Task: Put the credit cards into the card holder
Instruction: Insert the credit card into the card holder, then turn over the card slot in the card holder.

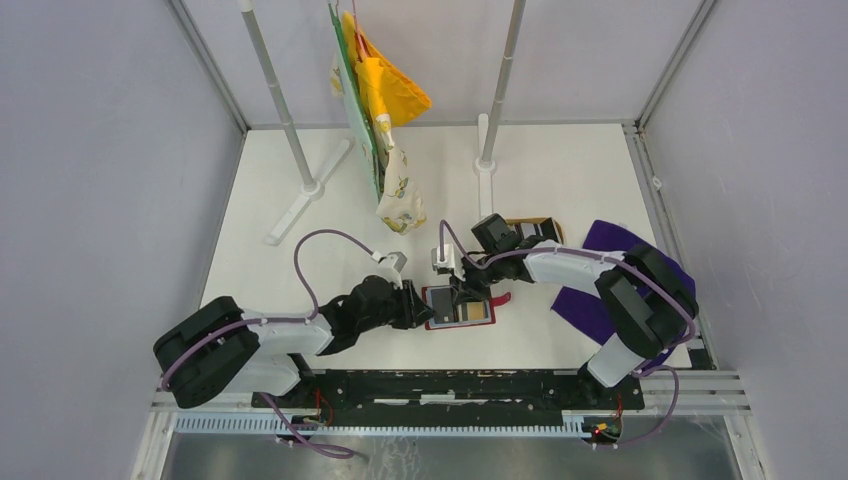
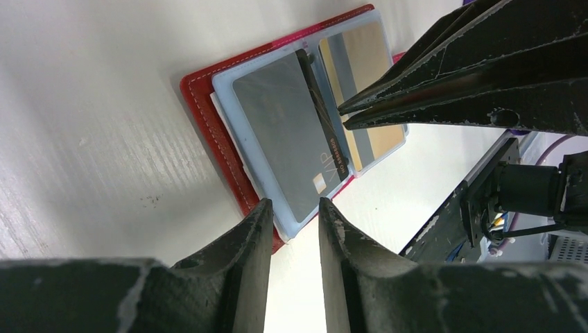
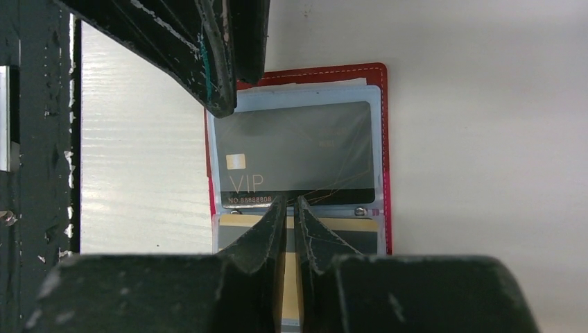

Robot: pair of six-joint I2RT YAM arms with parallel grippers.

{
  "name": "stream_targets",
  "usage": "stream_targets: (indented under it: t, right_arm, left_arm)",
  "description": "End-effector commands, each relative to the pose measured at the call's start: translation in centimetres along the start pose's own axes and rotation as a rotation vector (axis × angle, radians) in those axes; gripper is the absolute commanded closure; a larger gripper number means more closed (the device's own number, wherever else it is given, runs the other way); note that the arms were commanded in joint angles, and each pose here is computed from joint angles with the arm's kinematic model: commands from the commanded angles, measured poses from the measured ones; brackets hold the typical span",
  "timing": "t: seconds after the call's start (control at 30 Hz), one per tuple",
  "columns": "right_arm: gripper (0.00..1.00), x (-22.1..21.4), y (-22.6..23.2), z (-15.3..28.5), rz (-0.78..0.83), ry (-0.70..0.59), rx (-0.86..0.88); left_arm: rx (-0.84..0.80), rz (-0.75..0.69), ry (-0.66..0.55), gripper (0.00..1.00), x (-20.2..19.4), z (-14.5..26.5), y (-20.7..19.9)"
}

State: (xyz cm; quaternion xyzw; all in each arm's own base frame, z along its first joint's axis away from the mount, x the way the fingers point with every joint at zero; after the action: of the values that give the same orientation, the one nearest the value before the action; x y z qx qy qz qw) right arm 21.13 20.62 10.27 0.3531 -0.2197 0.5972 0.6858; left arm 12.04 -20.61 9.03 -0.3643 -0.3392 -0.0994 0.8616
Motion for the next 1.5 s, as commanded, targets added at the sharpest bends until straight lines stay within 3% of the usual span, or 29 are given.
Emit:
stream_targets:
  t: [0.0,0.53,1.47]
  right_arm:
    - [0.87,0.1,-0.3,-0.7,-0.021,0.01,-0.041]
    - [0.89,-1.2,-0.9,-1.3,-0.031,0.156,-0.094]
    - [0.88,-0.8,-0.7,-1.1,-0.033,0.122,-0.051]
  left_arm:
    - [-0.055,0.039,-0.046,0.63,1.3,-0.5,-1.2]
    - [-0.054,0.033,-0.048,0.56,1.9,-0.7,-1.4]
    - [-0.131,0.053,-0.029,0.58,1.9,-1.5,-2.0]
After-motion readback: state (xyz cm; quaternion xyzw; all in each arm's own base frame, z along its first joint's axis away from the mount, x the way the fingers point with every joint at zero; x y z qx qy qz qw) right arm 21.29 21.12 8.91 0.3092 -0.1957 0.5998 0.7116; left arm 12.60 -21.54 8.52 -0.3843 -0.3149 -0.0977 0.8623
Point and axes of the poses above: each gripper's point midway between its finger pads, its own z axis back along the fingers, its own y axis along the line the jaws close on, x = y × z, the point moved 10 cm from there along z, back along the fingers, and after that the axes turned 8 degrees about -z, right-handed, at the moved point
